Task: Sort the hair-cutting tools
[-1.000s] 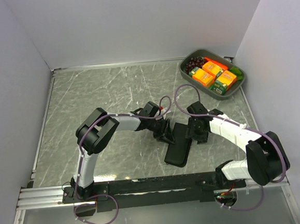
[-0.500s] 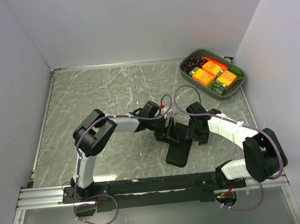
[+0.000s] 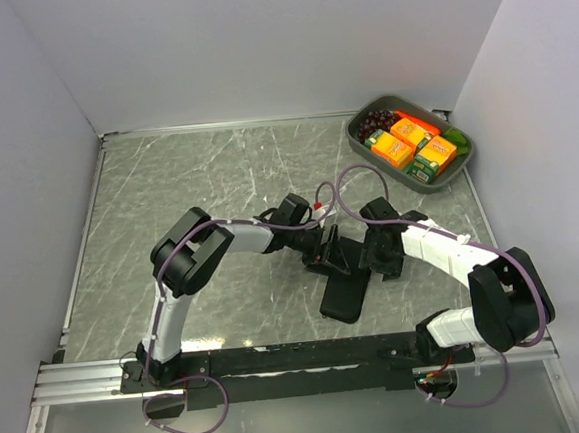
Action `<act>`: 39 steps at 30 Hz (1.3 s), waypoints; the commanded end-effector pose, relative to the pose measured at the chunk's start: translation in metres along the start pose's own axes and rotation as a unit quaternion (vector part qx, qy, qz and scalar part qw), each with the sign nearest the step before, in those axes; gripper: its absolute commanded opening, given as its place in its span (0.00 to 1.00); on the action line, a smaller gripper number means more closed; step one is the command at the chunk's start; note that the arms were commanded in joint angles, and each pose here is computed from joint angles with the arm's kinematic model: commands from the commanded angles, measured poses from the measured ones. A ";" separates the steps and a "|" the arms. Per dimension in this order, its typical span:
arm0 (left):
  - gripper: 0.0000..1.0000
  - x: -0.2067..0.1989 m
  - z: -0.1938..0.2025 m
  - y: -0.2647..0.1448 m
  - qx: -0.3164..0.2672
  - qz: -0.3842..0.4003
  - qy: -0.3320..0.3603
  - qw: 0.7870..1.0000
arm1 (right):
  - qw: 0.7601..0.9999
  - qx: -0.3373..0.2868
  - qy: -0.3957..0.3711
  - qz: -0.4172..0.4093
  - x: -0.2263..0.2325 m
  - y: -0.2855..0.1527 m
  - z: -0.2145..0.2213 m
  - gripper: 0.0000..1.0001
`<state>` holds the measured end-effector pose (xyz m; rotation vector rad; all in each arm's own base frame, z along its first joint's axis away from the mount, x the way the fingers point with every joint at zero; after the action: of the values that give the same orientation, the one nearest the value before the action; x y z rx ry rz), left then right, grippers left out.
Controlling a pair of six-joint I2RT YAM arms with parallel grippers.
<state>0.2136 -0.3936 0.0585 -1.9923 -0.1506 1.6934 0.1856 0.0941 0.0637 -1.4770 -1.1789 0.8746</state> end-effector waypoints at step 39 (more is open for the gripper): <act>0.01 -0.009 -0.096 -0.174 -0.356 -0.324 -0.149 0.864 | 0.933 -0.094 -0.240 -0.253 0.072 -0.108 0.013 0.61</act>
<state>0.3283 -0.3149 0.1293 -1.8555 -1.2272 1.6578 0.1716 0.1340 0.1510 -1.2162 -1.7415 0.7826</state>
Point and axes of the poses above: each gripper's point midway between its finger pads, its own y axis out along the fingers, its own x axis along the line the jaws close on, z = x × y, the point moved 4 cm from there along -y, back along the fingers, and after that the axes turned 5 degrees about -y, right-handed, at the moved point
